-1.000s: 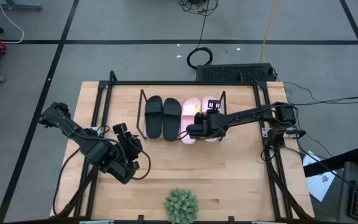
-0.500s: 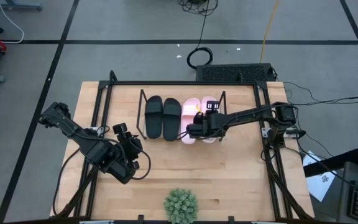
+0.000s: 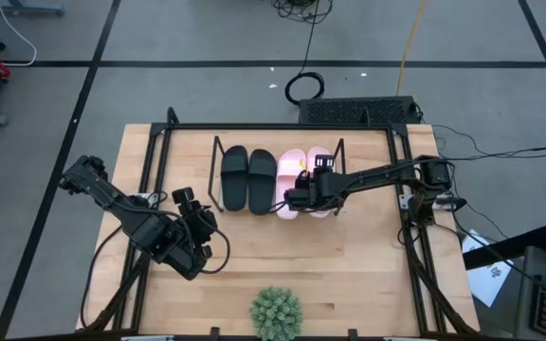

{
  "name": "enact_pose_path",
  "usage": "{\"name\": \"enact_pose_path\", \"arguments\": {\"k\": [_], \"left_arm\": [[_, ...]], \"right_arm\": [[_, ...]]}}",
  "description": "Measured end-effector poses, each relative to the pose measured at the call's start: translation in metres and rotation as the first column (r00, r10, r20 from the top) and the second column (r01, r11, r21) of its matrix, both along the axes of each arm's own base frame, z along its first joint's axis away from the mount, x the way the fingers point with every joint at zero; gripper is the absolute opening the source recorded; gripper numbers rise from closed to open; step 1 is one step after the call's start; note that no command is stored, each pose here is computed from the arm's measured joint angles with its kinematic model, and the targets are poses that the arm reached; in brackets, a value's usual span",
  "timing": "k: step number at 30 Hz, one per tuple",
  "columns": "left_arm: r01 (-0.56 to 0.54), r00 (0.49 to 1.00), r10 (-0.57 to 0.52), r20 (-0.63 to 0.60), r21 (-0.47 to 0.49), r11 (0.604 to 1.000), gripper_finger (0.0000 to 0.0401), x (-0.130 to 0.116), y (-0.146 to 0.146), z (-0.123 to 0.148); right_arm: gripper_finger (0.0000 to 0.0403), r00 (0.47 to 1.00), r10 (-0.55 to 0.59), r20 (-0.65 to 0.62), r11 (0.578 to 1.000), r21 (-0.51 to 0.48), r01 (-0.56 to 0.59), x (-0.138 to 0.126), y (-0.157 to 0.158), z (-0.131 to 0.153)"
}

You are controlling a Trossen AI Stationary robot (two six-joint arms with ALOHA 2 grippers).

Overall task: Pick and place slides into the shelf
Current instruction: Put the pink slide on the shelf, then return to Home Position

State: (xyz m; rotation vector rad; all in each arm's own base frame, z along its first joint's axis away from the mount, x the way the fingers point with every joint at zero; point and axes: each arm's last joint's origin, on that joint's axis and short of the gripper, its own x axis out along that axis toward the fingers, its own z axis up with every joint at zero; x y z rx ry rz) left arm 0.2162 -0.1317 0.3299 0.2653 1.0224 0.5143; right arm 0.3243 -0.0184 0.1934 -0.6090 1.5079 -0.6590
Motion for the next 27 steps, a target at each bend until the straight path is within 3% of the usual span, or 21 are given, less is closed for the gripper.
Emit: {"name": "enact_pose_path", "arguments": {"k": [9, 18, 22, 27], "left_arm": [[-0.001, 1.000, 0.003, -0.029, 0.048, 0.999, 0.0189, -0.004, 0.003, 0.000], [0.010, 1.000, -0.009, -0.009, 0.111, 0.994, 0.0189, -0.007, 0.007, 0.005], [-0.014, 0.998, 0.010, 0.064, 0.062, 0.998, 0.0189, -0.019, 0.015, 0.018], [-0.004, 0.976, 0.009, 0.218, -0.022, 1.000, 0.0189, -0.050, 0.025, 0.043]], "right_arm": [[0.0134, 0.998, -0.014, 0.066, 1.000, 0.008, 0.014, -0.009, 0.006, 0.019], [0.0141, 0.960, -0.016, 0.281, 0.984, 0.174, -0.034, -0.027, 0.036, 0.060], [0.0141, 0.904, 0.034, 0.426, 0.974, 0.189, -0.126, -0.035, 0.058, 0.082], [0.0141, 0.768, 0.093, 0.634, 0.941, 0.195, -0.275, -0.053, 0.084, 0.119]]}}
